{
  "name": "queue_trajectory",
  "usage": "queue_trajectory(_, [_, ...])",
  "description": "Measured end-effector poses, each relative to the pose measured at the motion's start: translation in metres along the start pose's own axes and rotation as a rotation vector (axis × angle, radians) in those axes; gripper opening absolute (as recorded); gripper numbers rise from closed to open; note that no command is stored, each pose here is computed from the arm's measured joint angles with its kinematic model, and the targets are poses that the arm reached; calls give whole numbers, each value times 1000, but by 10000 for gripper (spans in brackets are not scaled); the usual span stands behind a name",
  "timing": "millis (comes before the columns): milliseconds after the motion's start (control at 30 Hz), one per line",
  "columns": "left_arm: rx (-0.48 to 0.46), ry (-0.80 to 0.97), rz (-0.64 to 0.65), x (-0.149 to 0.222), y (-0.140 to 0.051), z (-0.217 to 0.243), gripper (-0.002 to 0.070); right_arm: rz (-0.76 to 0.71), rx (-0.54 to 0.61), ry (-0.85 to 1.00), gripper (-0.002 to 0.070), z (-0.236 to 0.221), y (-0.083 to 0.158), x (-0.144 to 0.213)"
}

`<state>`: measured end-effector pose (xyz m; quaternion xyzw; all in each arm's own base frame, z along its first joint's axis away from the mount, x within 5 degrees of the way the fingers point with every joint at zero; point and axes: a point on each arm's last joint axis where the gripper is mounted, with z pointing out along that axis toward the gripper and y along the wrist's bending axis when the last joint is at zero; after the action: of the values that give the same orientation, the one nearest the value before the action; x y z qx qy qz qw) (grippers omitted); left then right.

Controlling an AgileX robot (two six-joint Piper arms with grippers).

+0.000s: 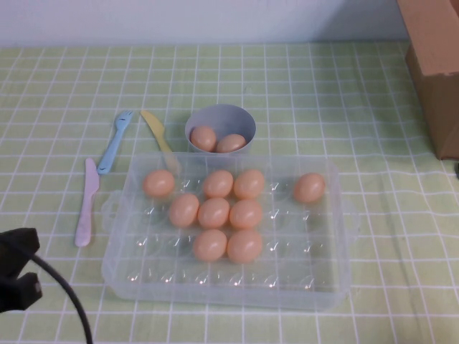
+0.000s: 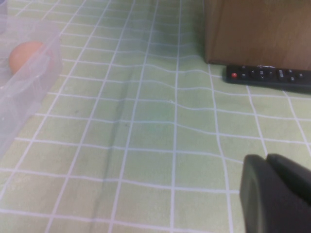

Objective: Take an egg out of the egg box
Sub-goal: Pick up the egg from the plastic box

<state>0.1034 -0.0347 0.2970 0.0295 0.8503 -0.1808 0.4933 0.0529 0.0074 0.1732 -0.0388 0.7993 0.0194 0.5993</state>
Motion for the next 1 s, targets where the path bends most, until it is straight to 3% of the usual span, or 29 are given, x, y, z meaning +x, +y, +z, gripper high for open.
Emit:
queue_trajectory(400, [46, 347, 346, -21, 5, 57, -2, 0, 0, 0, -17, 0, 0, 0])
queue_trajectory(733, [143, 461, 452, -22, 9, 103, -2, 0, 0, 0, -17, 0, 0, 0])
queue_trajectory(1000, [217, 380, 682, -71, -24, 127, -2, 0, 0, 0, -17, 0, 0, 0])
